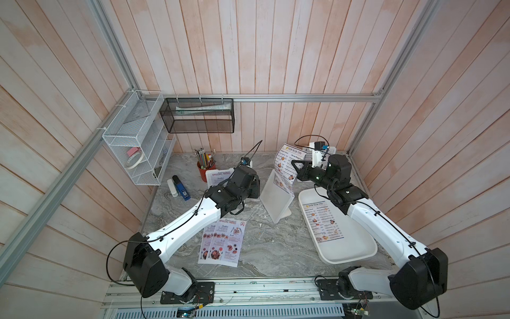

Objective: Replace the menus in the menu holders
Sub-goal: Insert the menu into the menu holder.

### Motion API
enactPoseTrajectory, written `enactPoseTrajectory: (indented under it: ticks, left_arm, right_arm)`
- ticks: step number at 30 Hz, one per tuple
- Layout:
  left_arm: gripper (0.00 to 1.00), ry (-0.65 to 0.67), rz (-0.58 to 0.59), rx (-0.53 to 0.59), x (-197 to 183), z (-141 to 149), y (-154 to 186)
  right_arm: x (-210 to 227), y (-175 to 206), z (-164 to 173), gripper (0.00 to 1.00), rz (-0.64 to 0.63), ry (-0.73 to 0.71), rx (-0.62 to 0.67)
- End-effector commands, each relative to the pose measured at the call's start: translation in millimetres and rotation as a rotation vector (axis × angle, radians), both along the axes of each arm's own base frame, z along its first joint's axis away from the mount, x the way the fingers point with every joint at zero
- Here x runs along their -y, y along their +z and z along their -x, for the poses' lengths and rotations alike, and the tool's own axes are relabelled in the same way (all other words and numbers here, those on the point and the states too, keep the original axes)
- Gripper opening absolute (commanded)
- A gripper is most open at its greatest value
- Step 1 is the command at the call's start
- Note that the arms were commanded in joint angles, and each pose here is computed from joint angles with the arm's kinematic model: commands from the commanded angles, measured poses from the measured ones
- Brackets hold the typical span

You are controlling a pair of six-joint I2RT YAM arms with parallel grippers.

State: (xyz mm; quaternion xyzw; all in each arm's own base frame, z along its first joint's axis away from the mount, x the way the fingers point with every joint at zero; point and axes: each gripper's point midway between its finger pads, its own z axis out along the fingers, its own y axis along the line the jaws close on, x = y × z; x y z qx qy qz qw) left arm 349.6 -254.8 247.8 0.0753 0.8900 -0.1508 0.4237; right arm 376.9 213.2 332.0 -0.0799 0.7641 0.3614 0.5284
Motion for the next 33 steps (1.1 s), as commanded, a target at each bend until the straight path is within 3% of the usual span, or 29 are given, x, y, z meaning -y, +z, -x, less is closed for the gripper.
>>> enactPoseTrajectory:
  ticks: [1, 23, 33]
  left_arm:
    - [0.59, 0.008, 0.012, 0.019, -6, 1, 7]
    - [0.58, 0.003, 0.019, 0.026, -4, -1, 7]
    - [0.59, 0.001, 0.022, 0.025, -4, 0, 7]
  right_arm:
    - [4, 20, 0, 0.00, -0.007, -0.041, 0.090]
    - [11, 21, 29, 0.00, -0.014, -0.091, 0.208]
    - [11, 7, 27, 0.00, 0.006, -0.097, 0.183]
